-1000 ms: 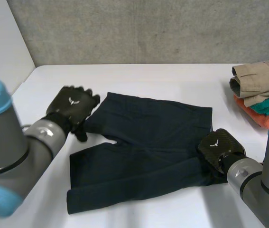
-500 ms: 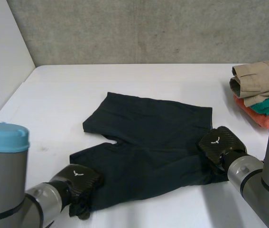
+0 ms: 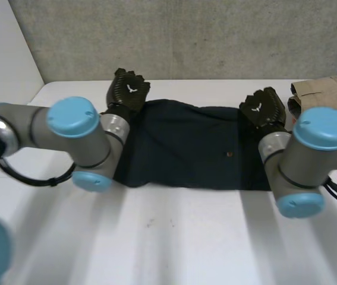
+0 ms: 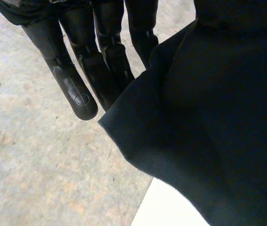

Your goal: Fold the laundry.

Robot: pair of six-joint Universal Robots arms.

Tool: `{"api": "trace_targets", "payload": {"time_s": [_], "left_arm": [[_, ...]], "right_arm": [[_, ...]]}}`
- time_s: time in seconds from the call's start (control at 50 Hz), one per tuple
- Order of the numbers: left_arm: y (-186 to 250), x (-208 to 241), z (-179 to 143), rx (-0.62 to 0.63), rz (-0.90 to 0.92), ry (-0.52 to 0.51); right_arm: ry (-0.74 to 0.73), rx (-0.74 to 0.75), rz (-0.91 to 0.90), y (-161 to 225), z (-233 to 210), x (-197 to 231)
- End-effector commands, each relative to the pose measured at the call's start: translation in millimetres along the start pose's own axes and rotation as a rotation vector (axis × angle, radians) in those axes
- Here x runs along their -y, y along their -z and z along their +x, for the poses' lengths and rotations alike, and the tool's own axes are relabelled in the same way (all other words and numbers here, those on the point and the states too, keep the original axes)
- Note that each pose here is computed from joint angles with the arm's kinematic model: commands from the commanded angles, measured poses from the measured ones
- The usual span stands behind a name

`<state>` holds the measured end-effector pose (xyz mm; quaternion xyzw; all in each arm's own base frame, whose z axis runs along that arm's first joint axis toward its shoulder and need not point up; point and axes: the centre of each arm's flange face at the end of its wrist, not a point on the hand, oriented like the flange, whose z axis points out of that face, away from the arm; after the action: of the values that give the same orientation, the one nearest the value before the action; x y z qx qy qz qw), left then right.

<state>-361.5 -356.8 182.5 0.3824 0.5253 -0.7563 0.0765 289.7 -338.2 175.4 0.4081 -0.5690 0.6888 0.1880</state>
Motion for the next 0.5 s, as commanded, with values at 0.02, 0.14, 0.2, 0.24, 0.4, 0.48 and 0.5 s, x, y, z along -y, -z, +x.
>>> {"api": "trace_targets", "payload": {"time_s": [0.02, 0.14, 0.2, 0.24, 0.4, 0.48, 0.5], "left_arm": [[-28, -38, 43, -0.058, 0.068, -0.025], [-37, -39, 46, -0.014, 0.118, -0.020], [-36, -28, 40, 0.005, 0.126, -0.001], [-32, -13, 23, 0.030, 0.125, 0.033], [15, 22, -19, 0.034, 0.065, 0.225], [46, 31, -26, 0.003, 0.026, 0.301], [51, 33, -29, 0.000, 0.021, 0.313]], "right_arm": [[0.229, -0.124, 0.045, -53, -39, -27], [0.215, -0.134, 0.024, -64, -50, -42], [0.163, -0.093, 0.019, -58, -52, -42], [0.073, -0.052, 0.023, -48, -43, -34], [-0.360, -0.017, -0.020, -4, 46, -4], [-0.522, 0.074, -0.160, 20, 52, -14], [-0.546, 0.096, -0.196, 25, 51, -19]]}}
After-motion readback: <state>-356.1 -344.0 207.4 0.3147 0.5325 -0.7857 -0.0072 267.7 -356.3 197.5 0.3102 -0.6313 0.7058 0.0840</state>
